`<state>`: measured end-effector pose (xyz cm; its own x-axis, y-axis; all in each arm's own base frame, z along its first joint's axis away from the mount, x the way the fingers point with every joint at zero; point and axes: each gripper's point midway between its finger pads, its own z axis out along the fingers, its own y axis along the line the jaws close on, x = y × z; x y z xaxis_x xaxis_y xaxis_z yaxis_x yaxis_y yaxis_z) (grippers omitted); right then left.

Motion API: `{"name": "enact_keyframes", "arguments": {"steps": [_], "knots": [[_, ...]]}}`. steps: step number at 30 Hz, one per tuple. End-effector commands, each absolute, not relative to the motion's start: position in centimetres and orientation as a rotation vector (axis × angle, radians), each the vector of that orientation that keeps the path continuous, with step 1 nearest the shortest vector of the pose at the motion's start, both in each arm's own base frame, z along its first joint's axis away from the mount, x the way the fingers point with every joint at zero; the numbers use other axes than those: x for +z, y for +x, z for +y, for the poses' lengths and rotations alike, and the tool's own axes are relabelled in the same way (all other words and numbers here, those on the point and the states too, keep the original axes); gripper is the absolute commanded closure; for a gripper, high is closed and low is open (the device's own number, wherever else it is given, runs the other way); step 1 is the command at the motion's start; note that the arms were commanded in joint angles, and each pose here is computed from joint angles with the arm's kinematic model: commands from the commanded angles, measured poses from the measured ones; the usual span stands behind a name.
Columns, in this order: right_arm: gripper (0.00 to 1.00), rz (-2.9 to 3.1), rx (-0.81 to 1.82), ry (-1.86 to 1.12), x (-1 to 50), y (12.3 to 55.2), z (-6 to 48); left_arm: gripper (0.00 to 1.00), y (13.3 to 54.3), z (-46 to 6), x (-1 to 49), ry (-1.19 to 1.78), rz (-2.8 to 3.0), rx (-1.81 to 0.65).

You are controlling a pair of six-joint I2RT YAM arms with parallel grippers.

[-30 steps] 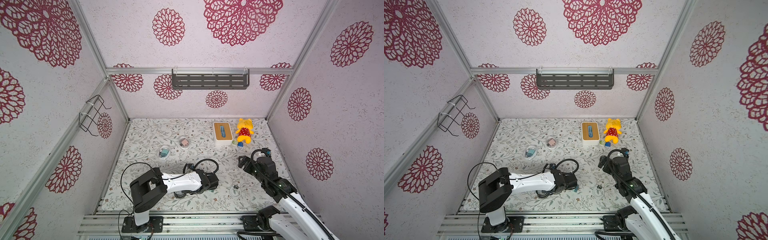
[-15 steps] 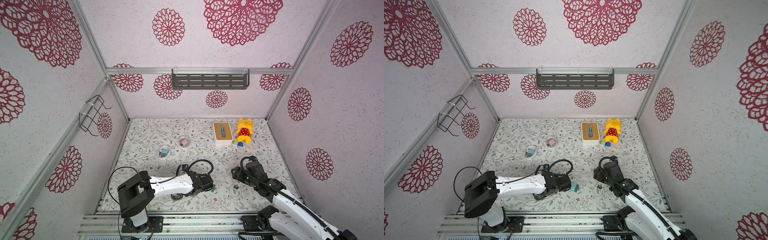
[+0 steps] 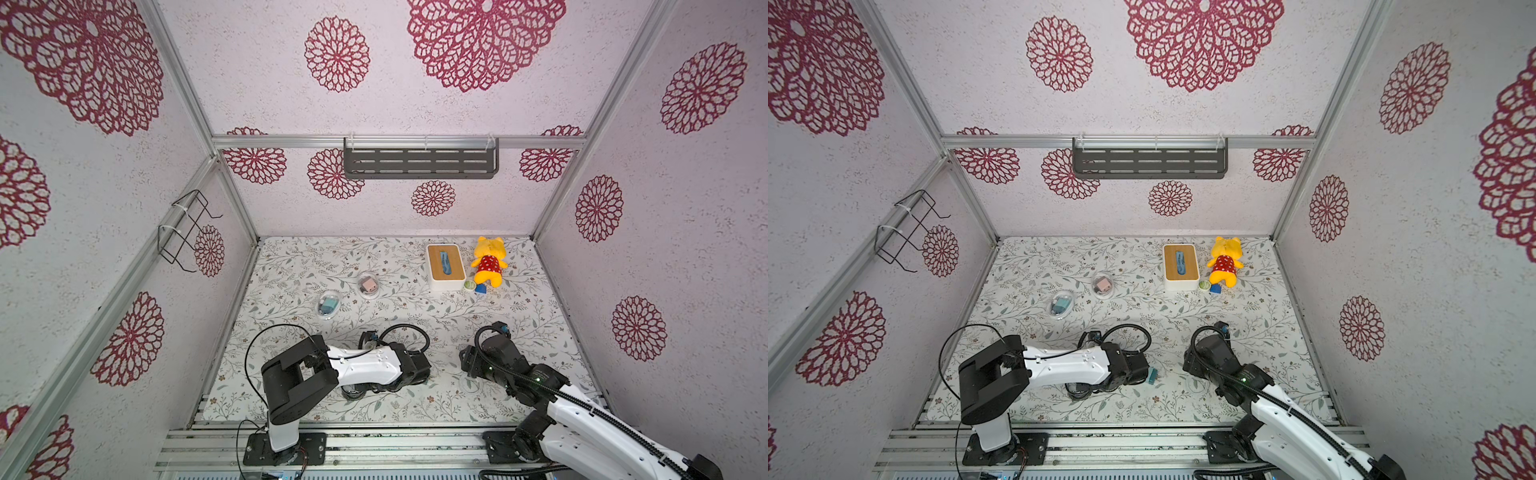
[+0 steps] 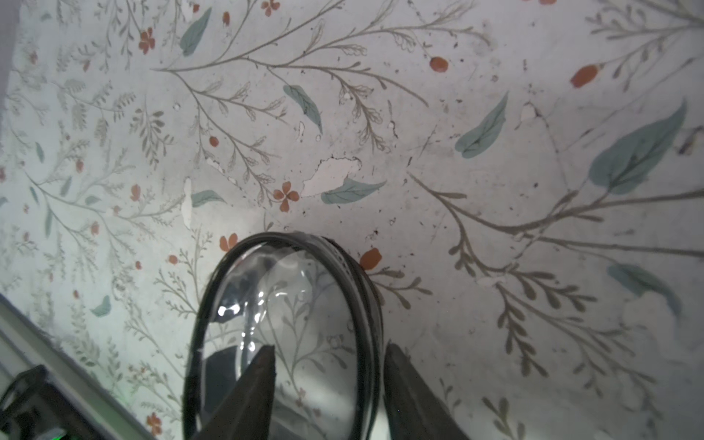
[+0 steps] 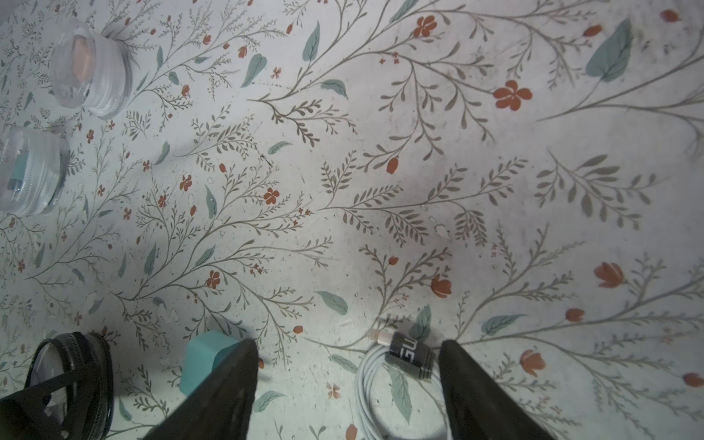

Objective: Pack away charging kits
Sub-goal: Open the storage bag at the center of the board.

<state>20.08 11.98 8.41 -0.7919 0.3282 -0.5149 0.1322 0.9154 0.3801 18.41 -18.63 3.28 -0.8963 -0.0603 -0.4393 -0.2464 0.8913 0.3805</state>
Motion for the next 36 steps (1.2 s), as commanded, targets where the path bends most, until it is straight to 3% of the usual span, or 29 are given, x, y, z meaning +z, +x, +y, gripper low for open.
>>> {"name": "enact_keyframes", "arguments": {"steps": [1,3,8,16,24,28,36], "knots": [[0.23,2.465,0.381,0.378,7.8,20.0,11.0,0.67,19.0,-17.7,3.3,-0.268,2.618,0.652],[0.22,2.473,0.356,0.389,7.5,19.9,10.6,0.81,19.0,-17.6,3.6,-0.278,2.615,0.647],[0.22,2.492,0.3,0.42,6.2,19.6,9.9,1.0,19.1,-18.2,3.5,-0.292,2.618,0.57],[0.22,2.471,0.251,0.474,6.5,19.2,8.6,1.0,19.2,-18.7,4.4,-0.305,2.607,0.523],[0.21,2.534,0.204,0.47,5.2,18.8,8.6,1.0,18.6,-21.6,7.1,-0.234,2.577,0.3],[0.28,2.573,0.305,0.445,3.8,18.2,9.9,1.0,18.5,-22.2,8.2,-0.244,2.558,0.17],[0.43,2.635,0.25,0.448,2.9,16.5,9.1,1.0,18.3,-22.1,8.1,-0.257,2.543,0.079]]}}
